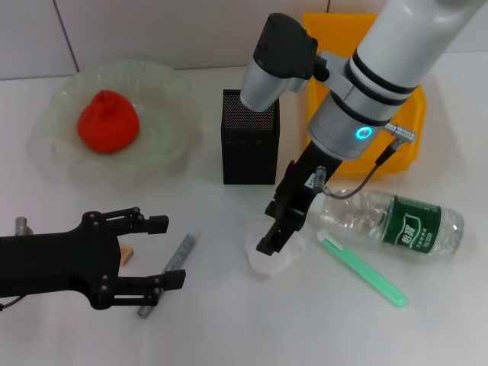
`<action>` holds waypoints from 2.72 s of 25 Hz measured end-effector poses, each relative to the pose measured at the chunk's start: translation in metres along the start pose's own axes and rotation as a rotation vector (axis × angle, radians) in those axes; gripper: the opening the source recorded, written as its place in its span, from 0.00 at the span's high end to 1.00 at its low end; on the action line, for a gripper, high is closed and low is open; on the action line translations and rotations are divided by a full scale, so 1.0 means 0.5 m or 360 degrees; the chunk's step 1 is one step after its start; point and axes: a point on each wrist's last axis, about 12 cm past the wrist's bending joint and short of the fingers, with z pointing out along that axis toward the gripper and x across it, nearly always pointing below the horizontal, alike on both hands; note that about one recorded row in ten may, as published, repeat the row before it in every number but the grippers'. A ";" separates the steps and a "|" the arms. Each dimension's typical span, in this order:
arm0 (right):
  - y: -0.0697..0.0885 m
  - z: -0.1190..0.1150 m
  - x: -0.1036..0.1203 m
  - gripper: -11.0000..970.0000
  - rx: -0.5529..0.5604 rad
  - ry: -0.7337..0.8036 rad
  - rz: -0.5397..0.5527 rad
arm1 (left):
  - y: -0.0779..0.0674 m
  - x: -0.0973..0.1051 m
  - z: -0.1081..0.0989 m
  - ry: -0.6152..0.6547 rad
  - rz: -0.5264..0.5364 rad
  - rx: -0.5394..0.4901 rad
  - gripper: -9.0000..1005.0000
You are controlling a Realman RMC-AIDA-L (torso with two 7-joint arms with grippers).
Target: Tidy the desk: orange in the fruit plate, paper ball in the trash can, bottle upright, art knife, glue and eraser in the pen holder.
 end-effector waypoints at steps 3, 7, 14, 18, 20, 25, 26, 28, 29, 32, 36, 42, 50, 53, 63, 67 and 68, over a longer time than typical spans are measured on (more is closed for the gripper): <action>-0.001 0.003 0.000 0.27 0.0002 -0.0007 0.0000 | 0.001 -0.001 0.001 0.0001 0.0003 -0.0001 0.18; 0.000 0.005 0.003 0.27 -0.0004 -0.0006 0.0005 | 0.002 -0.002 0.001 0.0001 0.0005 -0.0001 0.18; -0.002 0.015 0.012 0.27 -0.0016 -0.0001 0.0027 | 0.001 -0.001 0.001 0.0003 0.0004 -0.0003 0.18; -0.003 0.025 0.017 0.27 -0.0028 -0.0005 0.0043 | 0.001 -0.001 0.001 0.0003 0.0004 -0.0004 0.18; -0.003 0.027 0.019 0.27 -0.0030 -0.0006 0.0049 | 0.001 -0.001 0.001 0.0003 0.0004 -0.0004 0.18; -0.006 0.031 0.025 0.28 -0.0019 -0.0017 0.0064 | 0.002 -0.001 0.002 0.0003 0.0005 -0.0003 0.19; -0.006 0.031 0.025 0.28 -0.0019 -0.0017 0.0064 | 0.002 -0.001 0.002 0.0003 0.0005 -0.0003 0.19; -0.010 0.032 0.024 0.29 0.0002 -0.0031 0.0081 | 0.002 -0.001 0.002 0.0003 0.0004 -0.0003 0.19; -0.010 0.032 0.024 0.33 0.0002 -0.0031 0.0081 | 0.002 -0.001 0.002 0.0003 0.0004 -0.0003 0.19; -0.013 0.032 0.024 0.47 0.0016 -0.0046 0.0109 | 0.002 -0.001 0.002 0.0002 0.0004 -0.0001 0.19; -0.015 0.032 0.027 0.62 0.0020 -0.0061 0.0127 | 0.002 -0.001 0.002 0.0002 0.0002 -0.0002 0.19; -0.015 0.032 0.032 0.71 0.0021 -0.0067 0.0151 | 0.003 0.000 0.004 0.0000 -0.0003 0.0003 0.19; -0.016 0.006 0.042 0.75 0.0070 -0.0166 0.0178 | 0.003 0.002 0.006 0.0009 -0.0009 0.0001 0.19; -0.013 -0.017 0.049 0.77 0.0097 -0.0201 0.0185 | 0.003 0.002 0.006 0.0013 -0.0010 0.0001 0.19; 0.008 -0.129 0.053 0.79 0.0282 -0.0428 0.0170 | 0.006 0.002 0.013 0.0014 0.0004 -0.0014 0.19; 0.007 -0.167 0.063 0.80 0.0337 -0.0520 0.0202 | 0.006 0.002 0.014 0.0014 0.0004 -0.0014 0.19; 0.003 -0.184 0.073 0.80 0.0367 -0.0567 0.0232 | 0.006 0.002 0.014 0.0014 0.0004 -0.0014 0.19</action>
